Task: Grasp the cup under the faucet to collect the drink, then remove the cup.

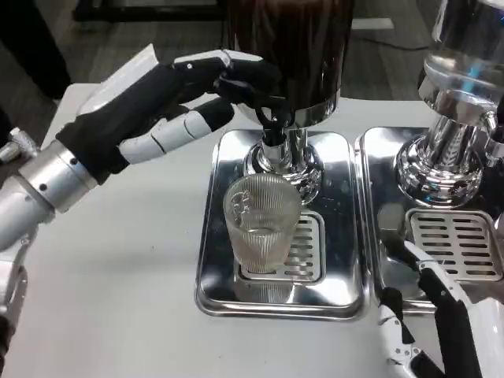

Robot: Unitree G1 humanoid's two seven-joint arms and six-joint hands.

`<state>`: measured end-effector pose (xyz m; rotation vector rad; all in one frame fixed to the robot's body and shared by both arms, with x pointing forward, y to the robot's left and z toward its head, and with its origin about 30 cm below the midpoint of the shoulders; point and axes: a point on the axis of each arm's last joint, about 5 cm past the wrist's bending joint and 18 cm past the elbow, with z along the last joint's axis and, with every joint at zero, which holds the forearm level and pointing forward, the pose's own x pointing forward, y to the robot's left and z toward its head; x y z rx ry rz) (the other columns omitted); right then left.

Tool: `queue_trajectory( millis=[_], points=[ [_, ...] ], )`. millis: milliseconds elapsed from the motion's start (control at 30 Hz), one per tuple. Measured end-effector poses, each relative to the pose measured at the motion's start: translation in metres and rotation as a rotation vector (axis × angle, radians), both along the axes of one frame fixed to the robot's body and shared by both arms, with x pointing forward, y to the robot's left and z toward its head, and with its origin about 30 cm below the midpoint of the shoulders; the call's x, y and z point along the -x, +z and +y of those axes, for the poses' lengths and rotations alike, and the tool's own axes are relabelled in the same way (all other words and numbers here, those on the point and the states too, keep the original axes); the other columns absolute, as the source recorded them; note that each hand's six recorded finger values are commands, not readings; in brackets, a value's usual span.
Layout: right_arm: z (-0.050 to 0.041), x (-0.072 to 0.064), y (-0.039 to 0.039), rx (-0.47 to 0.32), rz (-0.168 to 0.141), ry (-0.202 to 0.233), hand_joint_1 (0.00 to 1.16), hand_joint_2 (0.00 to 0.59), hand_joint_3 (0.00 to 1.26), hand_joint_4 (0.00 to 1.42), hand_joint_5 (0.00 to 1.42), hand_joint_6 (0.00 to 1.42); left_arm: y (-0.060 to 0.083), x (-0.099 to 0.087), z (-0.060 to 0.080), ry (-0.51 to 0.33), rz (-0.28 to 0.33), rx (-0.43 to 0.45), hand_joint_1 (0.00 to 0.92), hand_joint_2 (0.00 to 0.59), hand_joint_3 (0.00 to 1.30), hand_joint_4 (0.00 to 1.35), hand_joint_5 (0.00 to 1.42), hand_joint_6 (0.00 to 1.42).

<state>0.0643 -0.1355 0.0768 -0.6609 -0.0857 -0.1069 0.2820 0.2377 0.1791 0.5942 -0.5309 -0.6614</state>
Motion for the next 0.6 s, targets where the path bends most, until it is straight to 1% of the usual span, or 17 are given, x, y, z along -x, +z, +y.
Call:
queue_trajectory(
  millis=[167,267,433,567,600],
  points=[
    [0.0003,0.0003,-0.0001,-0.005,0.002,-0.004,0.42,0.517,0.24,0.22,0.21,0.27,0.0001,-0.0003,0.0002,-0.014,0.008,-0.017,0.0,0.089,0.35,0.33,0.39,0.35],
    [0.0007,0.0002,-0.0002,-0.009,0.002,-0.006,0.42,0.517,0.24,0.22,0.21,0.27,0.0021,-0.0021,-0.001,-0.023,0.006,-0.051,0.0,0.087,0.36,0.33,0.39,0.35],
    [0.0017,-0.0009,-0.0004,-0.019,0.0,-0.011,0.42,0.517,0.24,0.22,0.21,0.27,0.0057,-0.0046,-0.0018,-0.035,-0.001,-0.066,0.0,0.086,0.37,0.35,0.39,0.36],
    [0.0021,-0.0012,-0.0012,-0.023,0.003,-0.013,0.42,0.517,0.24,0.22,0.21,0.27,0.0058,-0.0048,-0.0018,-0.041,0.0,-0.072,0.0,0.087,0.37,0.35,0.39,0.35],
    [0.0022,-0.0012,-0.0014,-0.025,0.004,-0.014,0.42,0.517,0.24,0.22,0.21,0.27,0.0059,-0.0048,-0.0019,-0.042,-0.002,-0.074,0.0,0.079,0.37,0.35,0.38,0.35]
  ],
)
